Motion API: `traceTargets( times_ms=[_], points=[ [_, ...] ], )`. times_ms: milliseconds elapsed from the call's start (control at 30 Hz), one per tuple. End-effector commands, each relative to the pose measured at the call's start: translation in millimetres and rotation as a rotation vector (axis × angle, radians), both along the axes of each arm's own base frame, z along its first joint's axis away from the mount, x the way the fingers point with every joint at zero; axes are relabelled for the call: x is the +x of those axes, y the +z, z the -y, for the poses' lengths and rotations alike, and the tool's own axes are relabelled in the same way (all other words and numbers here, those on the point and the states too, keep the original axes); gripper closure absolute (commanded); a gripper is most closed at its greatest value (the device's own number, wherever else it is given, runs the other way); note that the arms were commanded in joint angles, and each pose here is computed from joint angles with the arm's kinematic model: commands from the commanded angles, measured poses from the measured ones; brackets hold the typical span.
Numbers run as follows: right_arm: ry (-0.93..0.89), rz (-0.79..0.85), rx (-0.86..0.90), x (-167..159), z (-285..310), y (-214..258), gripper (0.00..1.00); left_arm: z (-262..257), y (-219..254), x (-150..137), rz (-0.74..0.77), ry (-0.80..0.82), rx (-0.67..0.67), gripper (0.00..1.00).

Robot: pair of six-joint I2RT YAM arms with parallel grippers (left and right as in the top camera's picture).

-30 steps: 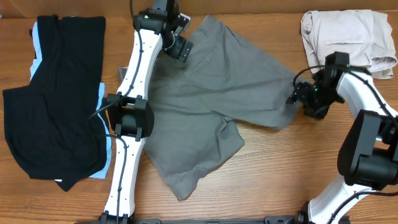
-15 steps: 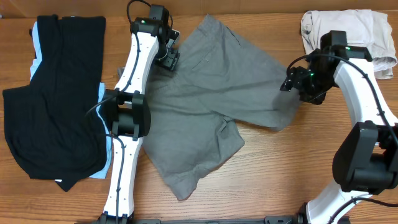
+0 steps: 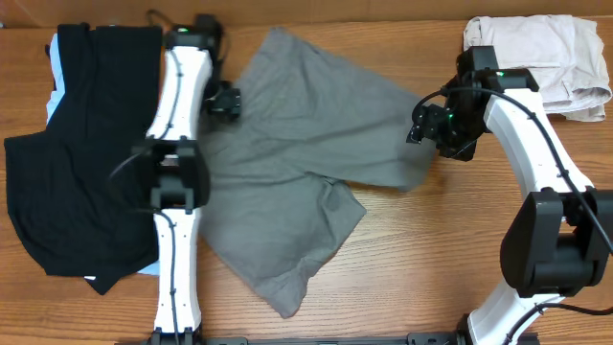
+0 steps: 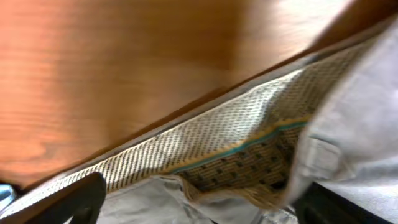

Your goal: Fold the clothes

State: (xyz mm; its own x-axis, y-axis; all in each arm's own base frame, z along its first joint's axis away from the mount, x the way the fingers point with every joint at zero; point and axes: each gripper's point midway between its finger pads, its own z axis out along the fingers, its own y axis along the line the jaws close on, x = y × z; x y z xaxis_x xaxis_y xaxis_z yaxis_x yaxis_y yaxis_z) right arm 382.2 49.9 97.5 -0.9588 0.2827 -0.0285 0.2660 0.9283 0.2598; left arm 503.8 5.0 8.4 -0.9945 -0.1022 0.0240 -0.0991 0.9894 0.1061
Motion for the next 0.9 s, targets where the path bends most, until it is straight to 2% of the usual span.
traceTargets(
  times_ms=[0, 67, 233, 533, 733, 867],
  points=[
    [0.002, 0.039, -0.015, 1, -3, 18, 0.23, -19, -17, -20, -0.090, 0.089, -0.088, 0.00],
    [0.020, 0.015, -0.016, -5, -7, 17, 0.24, -18, -14, -21, -0.092, 0.078, -0.139, 0.00],
    [0.216, -0.042, 0.065, -32, -39, 20, 0.25, -10, 17, -7, -0.007, 0.036, -0.183, 0.00],
    [0.430, -0.109, 0.093, -78, -105, -20, 0.25, 10, 134, 27, 0.314, -0.043, -0.175, 0.00],
    [0.496, -0.048, 0.095, -88, -137, -57, 0.37, 19, 209, 30, 0.501, -0.101, -0.167, 0.00],
    [0.502, -0.015, 0.099, -86, -142, -68, 0.42, 23, 234, 27, 0.559, -0.146, -0.159, 0.00]
  ],
)
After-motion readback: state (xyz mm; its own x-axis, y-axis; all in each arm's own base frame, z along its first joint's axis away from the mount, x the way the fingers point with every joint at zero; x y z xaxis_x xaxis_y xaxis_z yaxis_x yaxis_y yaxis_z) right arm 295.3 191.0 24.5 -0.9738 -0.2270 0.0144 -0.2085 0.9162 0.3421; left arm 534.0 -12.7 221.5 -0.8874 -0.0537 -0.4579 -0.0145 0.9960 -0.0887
